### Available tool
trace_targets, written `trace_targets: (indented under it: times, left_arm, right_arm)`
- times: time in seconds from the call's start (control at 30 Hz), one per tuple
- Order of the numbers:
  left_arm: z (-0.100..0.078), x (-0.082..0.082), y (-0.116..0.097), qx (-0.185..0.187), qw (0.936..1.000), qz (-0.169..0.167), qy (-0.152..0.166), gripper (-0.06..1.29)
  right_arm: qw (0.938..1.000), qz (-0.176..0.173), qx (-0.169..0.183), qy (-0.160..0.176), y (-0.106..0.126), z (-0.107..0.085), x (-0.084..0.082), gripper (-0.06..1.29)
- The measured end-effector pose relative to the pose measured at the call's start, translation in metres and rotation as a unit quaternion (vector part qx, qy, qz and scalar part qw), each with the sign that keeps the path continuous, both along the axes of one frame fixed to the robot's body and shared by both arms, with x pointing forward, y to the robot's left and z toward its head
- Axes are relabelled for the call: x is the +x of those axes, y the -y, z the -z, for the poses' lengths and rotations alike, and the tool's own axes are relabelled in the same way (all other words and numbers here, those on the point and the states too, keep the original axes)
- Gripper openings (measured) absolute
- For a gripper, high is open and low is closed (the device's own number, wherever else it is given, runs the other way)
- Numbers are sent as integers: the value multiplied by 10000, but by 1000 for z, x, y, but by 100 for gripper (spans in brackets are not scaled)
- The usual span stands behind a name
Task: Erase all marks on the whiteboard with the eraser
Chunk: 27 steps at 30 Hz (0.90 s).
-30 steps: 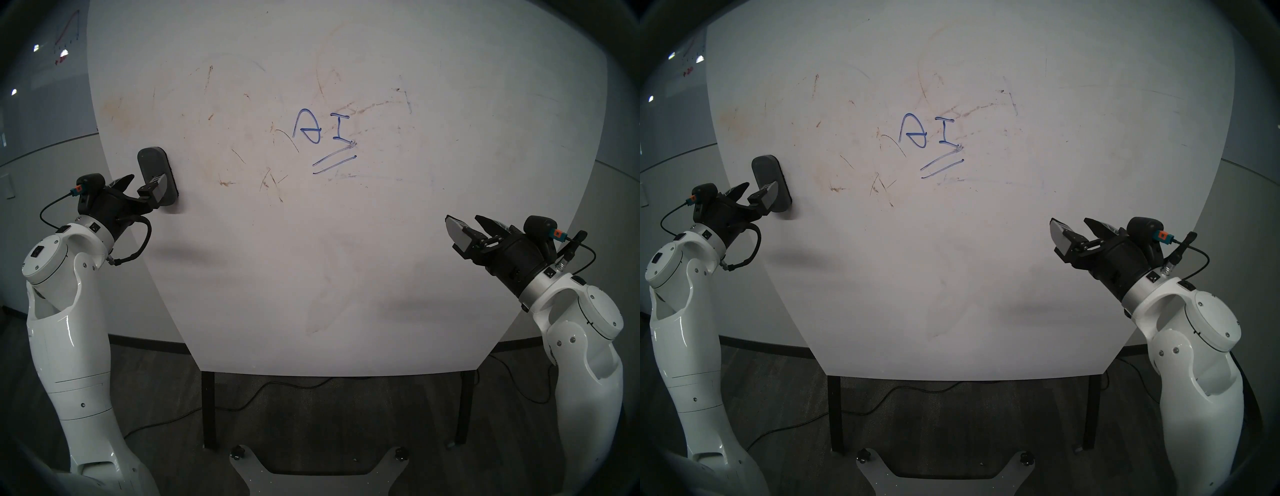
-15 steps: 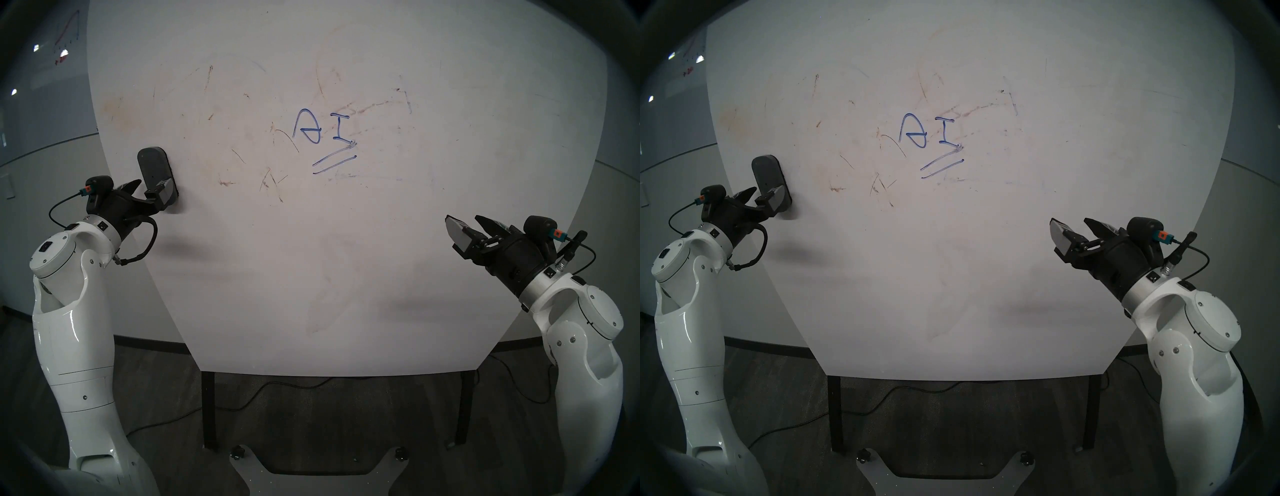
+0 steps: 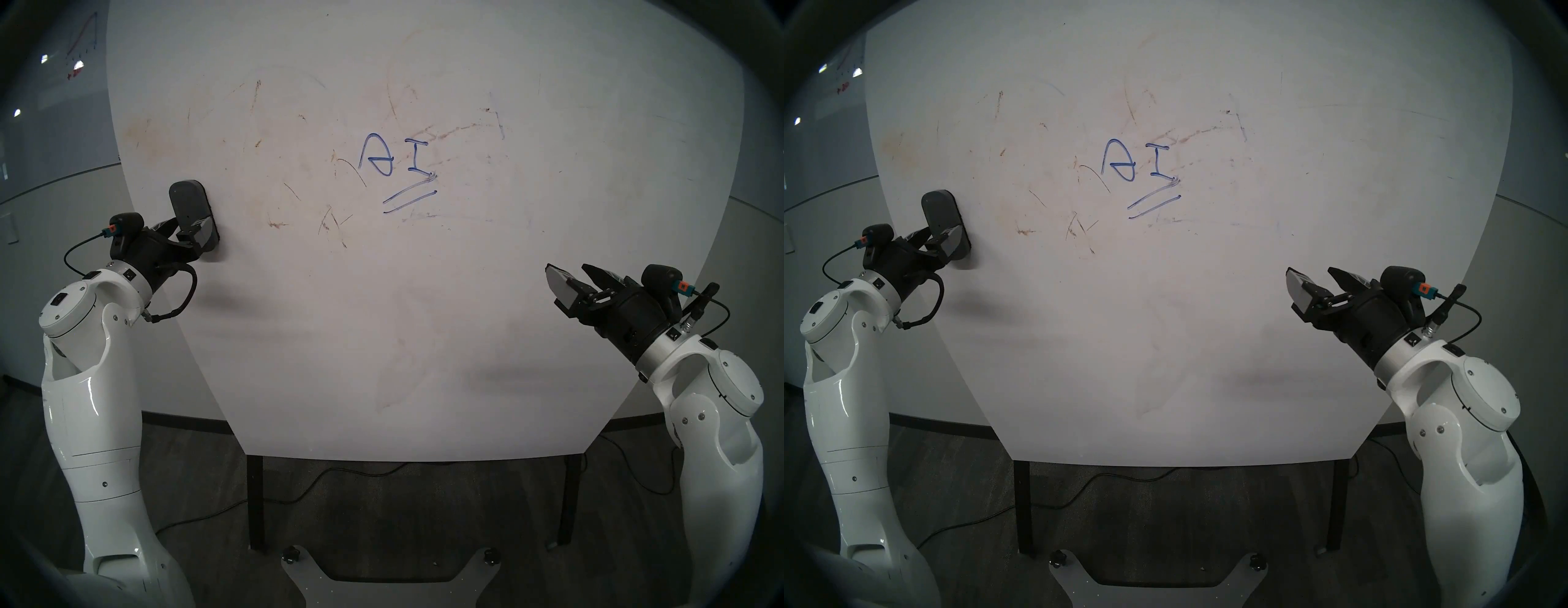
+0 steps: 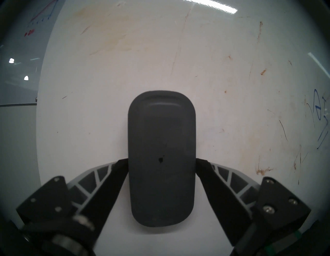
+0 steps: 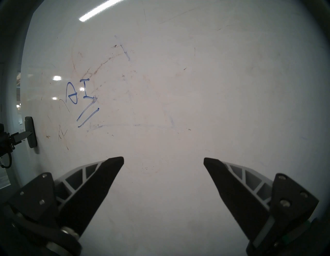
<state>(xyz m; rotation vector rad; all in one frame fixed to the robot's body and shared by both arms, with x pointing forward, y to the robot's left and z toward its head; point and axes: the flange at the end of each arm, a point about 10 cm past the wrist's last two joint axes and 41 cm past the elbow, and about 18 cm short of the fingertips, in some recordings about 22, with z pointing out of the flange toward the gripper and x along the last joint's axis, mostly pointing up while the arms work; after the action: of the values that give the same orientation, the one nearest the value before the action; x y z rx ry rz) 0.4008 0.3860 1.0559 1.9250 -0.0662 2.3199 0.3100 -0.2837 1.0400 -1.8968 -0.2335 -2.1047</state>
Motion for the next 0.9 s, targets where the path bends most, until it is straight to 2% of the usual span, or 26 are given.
trace_targets:
  times: [0.1,0.43,0.67,0.9]
  left_arm:
    - [0,1,0,-8,10000,2,0,93]
    - [0,3,0,-34,10000,-10,2,91]
    - [0,4,0,-59,10000,-4,4,71]
    - [-1,2,0,-108,9999,17,0,71]
  right_arm:
    - [10000,0,0,0,0,0,0,123]
    - [10000,0,0,-1,0,0,0,123]
    - [10000,0,0,-1,0,0,0,123]
    - [10000,0,0,-1,0,0,0,123]
